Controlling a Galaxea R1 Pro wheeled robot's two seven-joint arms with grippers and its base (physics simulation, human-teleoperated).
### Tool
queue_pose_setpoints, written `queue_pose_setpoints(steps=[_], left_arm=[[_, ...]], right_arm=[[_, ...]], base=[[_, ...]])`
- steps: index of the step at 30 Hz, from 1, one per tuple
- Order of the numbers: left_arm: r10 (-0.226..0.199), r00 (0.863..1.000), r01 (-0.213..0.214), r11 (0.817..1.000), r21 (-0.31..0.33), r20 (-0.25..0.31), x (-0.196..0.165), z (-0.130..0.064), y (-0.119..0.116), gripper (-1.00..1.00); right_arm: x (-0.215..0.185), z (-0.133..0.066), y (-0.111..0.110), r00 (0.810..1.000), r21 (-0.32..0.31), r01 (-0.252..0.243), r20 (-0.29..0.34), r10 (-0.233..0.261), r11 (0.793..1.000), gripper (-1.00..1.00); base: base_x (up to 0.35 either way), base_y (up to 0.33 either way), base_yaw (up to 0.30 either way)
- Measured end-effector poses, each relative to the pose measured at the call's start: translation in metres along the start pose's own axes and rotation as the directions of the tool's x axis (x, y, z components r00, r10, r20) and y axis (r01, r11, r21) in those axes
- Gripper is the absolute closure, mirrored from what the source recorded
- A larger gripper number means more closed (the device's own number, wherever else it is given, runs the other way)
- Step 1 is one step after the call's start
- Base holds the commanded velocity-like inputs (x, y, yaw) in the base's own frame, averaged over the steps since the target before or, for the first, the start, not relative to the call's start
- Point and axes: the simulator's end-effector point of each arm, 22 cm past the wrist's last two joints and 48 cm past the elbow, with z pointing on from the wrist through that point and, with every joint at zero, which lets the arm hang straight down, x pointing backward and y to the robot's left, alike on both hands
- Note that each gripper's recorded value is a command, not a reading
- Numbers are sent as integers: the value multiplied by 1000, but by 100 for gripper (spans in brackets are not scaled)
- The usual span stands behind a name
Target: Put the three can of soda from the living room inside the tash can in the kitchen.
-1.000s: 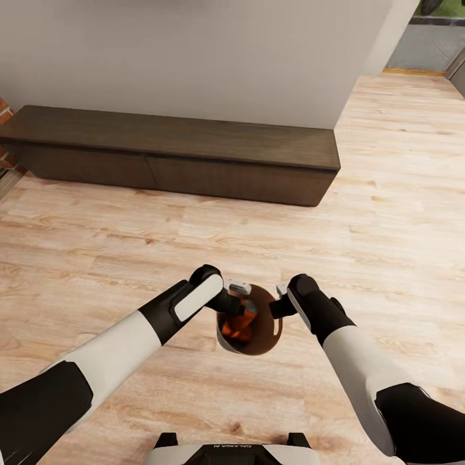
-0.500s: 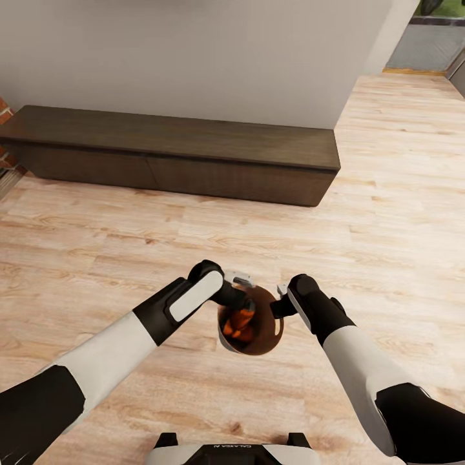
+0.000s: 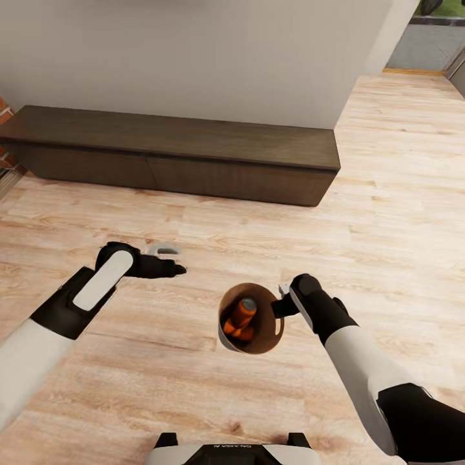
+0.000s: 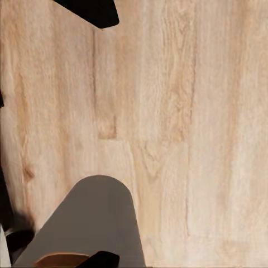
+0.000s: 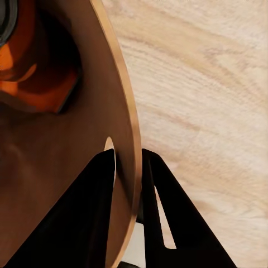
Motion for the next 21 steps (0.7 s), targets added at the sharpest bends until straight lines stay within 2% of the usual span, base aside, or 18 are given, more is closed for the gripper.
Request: queue_pose_setpoints(steps=[1, 3, 4, 5, 9, 12, 13, 17, 19, 21], left_arm=[[-58, 998, 58, 998, -27, 21, 5, 2, 23, -100], [-111, 993, 114, 991, -75, 42, 16, 6, 53, -100], [-144, 987, 153, 978, -139, 70, 26, 11, 85, -100], [-159, 984, 171, 971, -166, 83, 32, 13, 99, -100], [-180, 977, 202, 951, -236, 114, 49, 21, 137, -100], [-192, 974, 218, 936, -276, 120, 75, 35, 164, -100], [-203, 971, 230, 931, -282, 125, 91, 43, 175, -100], [-232, 966, 256, 926, -277, 115, 122, 59, 193, -100], [-241, 962, 268, 923, -276, 126, 128, 63, 198, -100], [-252, 955, 287, 918, -275, 153, 143, 68, 206, -100]], right_arm=[[-1, -1, -1, 1000, -1, -4, 3, 4, 1000, 100], [-1, -1, -3, 1000, 0, -6, 5, 6, 1000, 100], [-2, -2, -6, 1000, -4, -15, 8, 15, 1000, 100], [-1, -2, -8, 1000, -3, -20, 9, 20, 1000, 100], [-1, -4, -21, 998, -2, -58, 14, 59, 998, 100], [-2, -6, -29, 993, -20, -117, 26, 118, 993, 100], [-5, -8, -33, 991, -19, -131, 38, 131, 991, 100], [-13, -18, -54, 986, 2, -150, 75, 149, 989, 100], [-12, -21, -68, 986, 35, -147, 84, 144, 989, 100], [-13, -28, -88, 981, 46, -169, 104, 164, 984, 100]], base=[[0, 0, 0], [0, 0, 0], [0, 0, 0], [0, 0, 0], [0, 0, 0], [0, 0, 0], [0, 0, 0], [0, 0, 0], [0, 0, 0], [0, 0, 0]])
